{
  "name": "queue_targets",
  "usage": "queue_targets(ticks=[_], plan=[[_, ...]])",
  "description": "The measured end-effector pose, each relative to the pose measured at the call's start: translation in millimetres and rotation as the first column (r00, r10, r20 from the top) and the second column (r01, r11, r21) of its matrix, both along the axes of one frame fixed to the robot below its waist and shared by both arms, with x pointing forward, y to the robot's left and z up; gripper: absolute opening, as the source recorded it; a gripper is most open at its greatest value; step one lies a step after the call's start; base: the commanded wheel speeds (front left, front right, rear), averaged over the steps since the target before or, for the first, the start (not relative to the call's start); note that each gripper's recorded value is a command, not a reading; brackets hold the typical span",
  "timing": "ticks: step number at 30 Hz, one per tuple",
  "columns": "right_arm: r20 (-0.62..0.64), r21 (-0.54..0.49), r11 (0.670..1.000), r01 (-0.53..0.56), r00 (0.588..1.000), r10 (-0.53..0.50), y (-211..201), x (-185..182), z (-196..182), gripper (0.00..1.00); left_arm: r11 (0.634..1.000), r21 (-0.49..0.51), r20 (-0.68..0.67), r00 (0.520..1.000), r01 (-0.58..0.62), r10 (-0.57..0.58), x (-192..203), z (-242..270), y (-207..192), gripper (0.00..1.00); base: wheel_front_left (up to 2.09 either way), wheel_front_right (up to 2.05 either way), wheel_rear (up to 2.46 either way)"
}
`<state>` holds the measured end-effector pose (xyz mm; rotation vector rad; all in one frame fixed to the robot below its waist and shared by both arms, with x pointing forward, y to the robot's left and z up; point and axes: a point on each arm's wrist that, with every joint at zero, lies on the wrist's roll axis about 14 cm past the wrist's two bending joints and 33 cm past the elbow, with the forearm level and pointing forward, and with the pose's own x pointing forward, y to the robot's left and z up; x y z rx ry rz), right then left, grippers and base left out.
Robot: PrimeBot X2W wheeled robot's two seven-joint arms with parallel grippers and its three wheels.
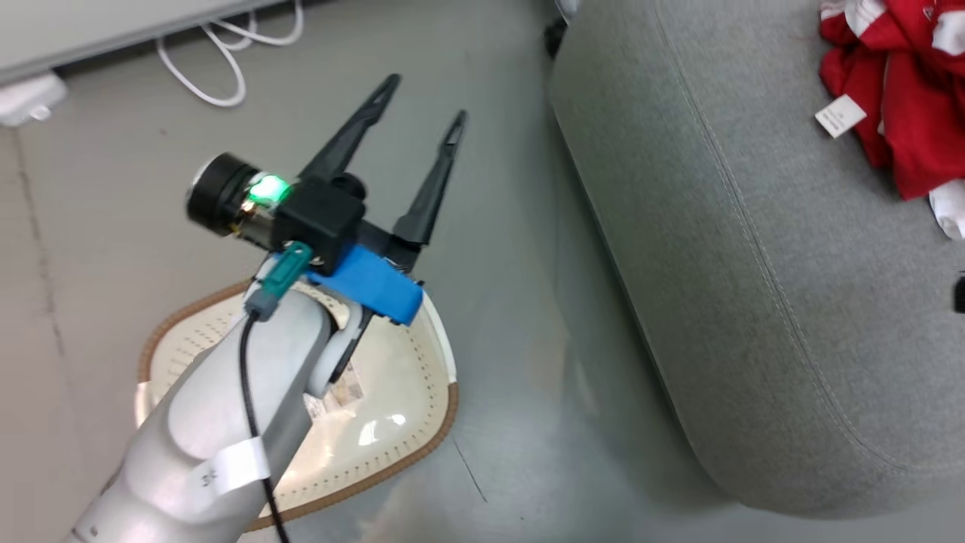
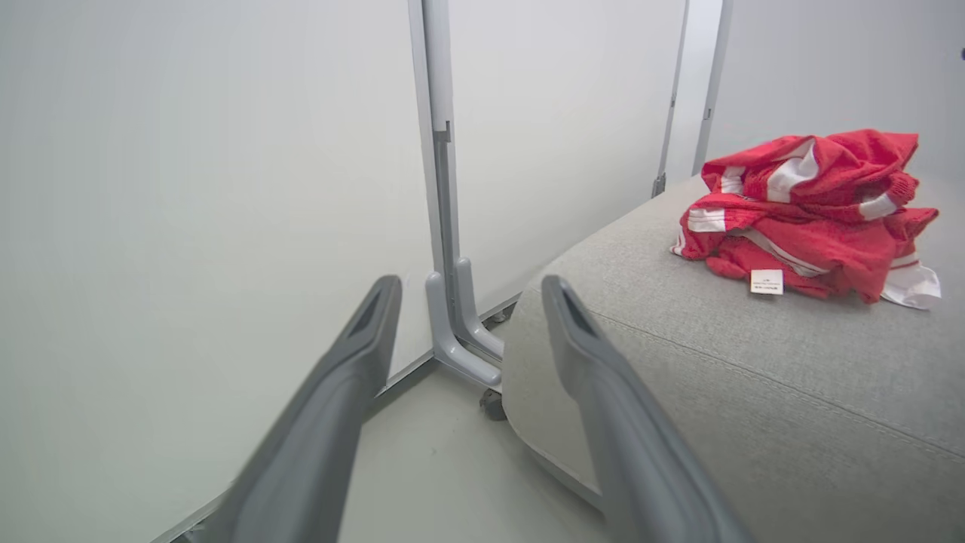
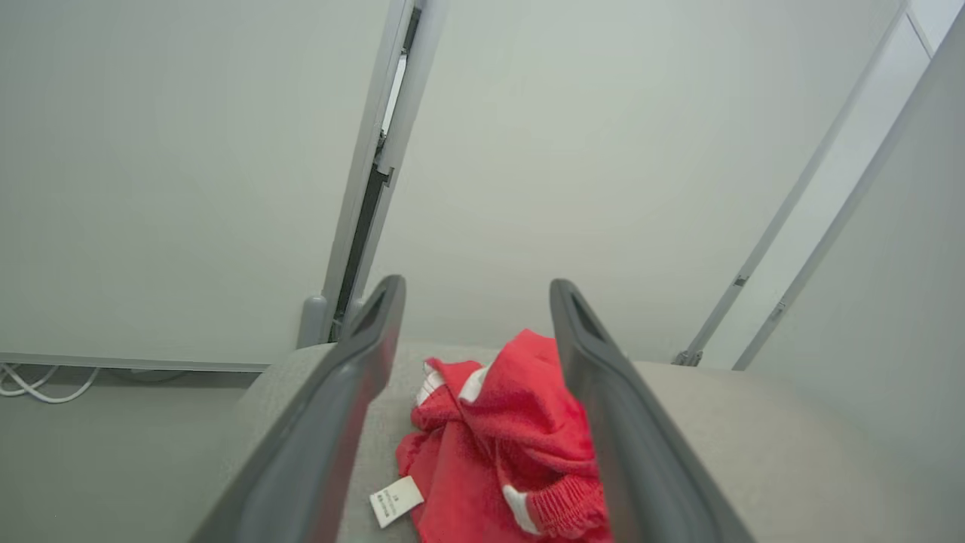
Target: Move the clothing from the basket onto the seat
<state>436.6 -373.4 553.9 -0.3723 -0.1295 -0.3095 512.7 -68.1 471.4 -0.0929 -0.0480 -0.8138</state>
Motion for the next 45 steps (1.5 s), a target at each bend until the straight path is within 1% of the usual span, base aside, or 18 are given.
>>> queue_targets(ticks=[3, 6, 11, 15, 19, 26, 29, 37, 45], plan=[[0.034, 0.024, 0.995, -0.096, 0.995, 0.095, 34, 13, 6, 1.00, 0.994, -0.006, 0.021, 0.994, -0.109, 0.110, 4, 16, 32, 1.00, 0.00, 0.00, 0.00], [0.065, 0.048, 0.980, -0.193, 0.980, 0.189, 69, 24, 12, 1.00, 0.976, -0.017, 0.041, 0.975, -0.217, 0.218, 5, 31, 66, 1.00, 0.00, 0.00, 0.00], [0.097, 0.079, 0.939, -0.335, 0.940, 0.327, 124, 32, 18, 1.00, 0.928, -0.032, 0.061, 0.926, -0.371, 0.373, -6, 49, 119, 1.00, 0.00, 0.00, 0.00], [0.110, 0.119, 0.901, -0.417, 0.908, 0.405, 159, 30, 18, 1.00, 0.887, -0.033, 0.062, 0.885, -0.460, 0.461, -25, 56, 155, 1.00, 0.00, 0.00, 0.00], [0.112, 0.165, 0.867, -0.470, 0.882, 0.457, 187, 22, 13, 1.00, 0.849, -0.043, 0.062, 0.847, -0.526, 0.528, -46, 61, 183, 1.00, 0.00, 0.00, 0.00], [0.108, 0.241, 0.831, -0.502, 0.864, 0.491, 210, 2, 3, 1.00, 0.790, -0.070, 0.062, 0.788, -0.609, 0.613, -81, 69, 216, 1.00, 0.00, 0.00, 0.00], [0.093, 0.271, 0.826, -0.494, 0.868, 0.488, 212, -9, -6, 1.00, 0.773, -0.067, 0.051, 0.772, -0.630, 0.634, -96, 65, 225, 1.00, 0.00, 0.00, 0.00], [0.068, 0.332, 0.820, -0.466, 0.879, 0.472, 213, -35, -23, 1.00, 0.744, -0.073, 0.025, 0.744, -0.664, 0.667, -126, 59, 239, 1.00, 0.00, 0.00, 0.00], [0.053, 0.367, 0.812, -0.454, 0.881, 0.469, 218, -46, -33, 1.00, 0.730, -0.053, 0.002, 0.731, -0.681, 0.682, -142, 47, 247, 1.00, 0.00, 0.00, 0.00]])
